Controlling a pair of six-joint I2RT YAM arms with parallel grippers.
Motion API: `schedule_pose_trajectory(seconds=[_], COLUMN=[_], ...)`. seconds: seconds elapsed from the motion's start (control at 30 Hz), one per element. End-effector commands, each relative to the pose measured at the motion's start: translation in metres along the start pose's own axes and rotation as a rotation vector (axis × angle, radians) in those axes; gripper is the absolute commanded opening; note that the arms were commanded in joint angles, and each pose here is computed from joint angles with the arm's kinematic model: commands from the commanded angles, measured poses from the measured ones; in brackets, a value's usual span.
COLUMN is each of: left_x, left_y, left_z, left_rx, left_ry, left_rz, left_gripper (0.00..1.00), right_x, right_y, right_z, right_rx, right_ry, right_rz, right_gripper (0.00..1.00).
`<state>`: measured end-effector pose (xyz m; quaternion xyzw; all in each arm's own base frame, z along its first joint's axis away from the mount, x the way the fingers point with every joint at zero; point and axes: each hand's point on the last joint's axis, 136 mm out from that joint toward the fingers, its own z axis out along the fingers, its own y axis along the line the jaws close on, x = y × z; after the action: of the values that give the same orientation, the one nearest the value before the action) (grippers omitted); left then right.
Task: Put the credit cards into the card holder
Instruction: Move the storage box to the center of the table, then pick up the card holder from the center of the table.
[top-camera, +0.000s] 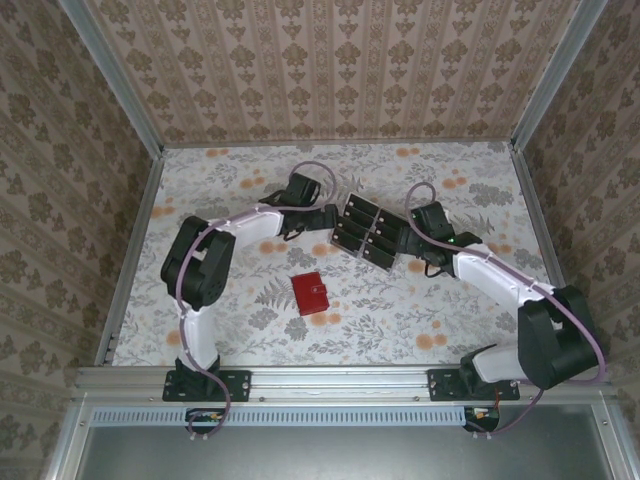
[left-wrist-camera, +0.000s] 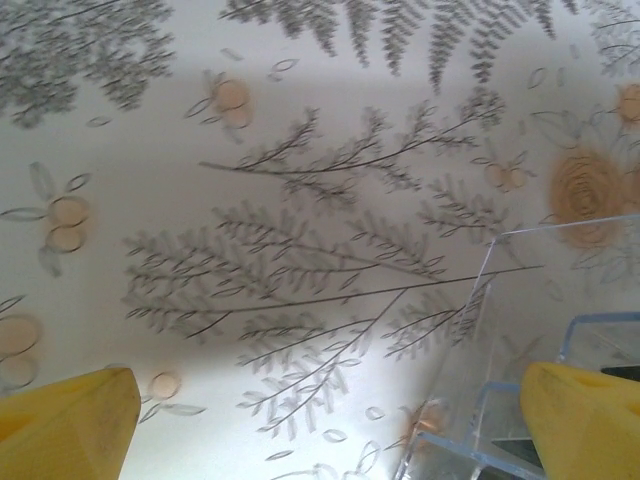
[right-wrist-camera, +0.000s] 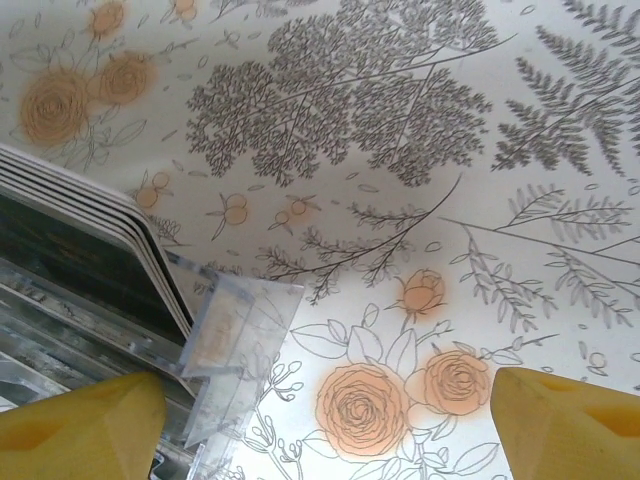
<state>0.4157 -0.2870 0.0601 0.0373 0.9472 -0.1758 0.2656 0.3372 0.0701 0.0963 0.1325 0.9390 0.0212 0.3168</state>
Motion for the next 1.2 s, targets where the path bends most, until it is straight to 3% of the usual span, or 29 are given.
schedule_pose_trajectory(seconds=[0.0,0.27,0.47,0.6,0.7,0.87,1.17], left_x=[0.001,-0.017,-0.029,-0.013,0.013,0.048,0.071], left_y=[-0.011,0.006,0.037,0.066,0.099,0.124,0.148], left_z=[0.004,-0.019,-0.066,-0.096,-0.11,-0.129,-0.145], left_rx=[0.015,-0.024,-0.019,-0.032,-0.062,-0.089,-0.135], left_ry=[0.027,-0.025,-0.104,-0.124,-0.113,-0.098,-0.088], left_rz=[0.04,-0.011,-0.112,-0.187,-0.281,-0.342,-0.366], left_gripper=[1.0,1.0,1.0,1.0,1.0,1.0,1.0], right_x=[0.005,-0.002,0.001,0.024,0.049,0.088,0.13], right_y=[-0.014,0.007,0.036,0.078,0.111,0.162,0.215], right_z=[-0.007,-0.045,-0.093,-0.108,-0.102,-0.075,-0.034], right_rx=[0.037,-0.135,-0.316,-0.395,-0.413,-0.375,-0.293], right_ry=[0.006,-0.01,-0.014,0.036,0.108,0.198,0.298], right_rz=[-0.008,0.001,-0.029,-0.13,-0.197,-0.327,-0.464], right_gripper=[0.87,0.87,0.83,0.79,0.75,0.69,0.63])
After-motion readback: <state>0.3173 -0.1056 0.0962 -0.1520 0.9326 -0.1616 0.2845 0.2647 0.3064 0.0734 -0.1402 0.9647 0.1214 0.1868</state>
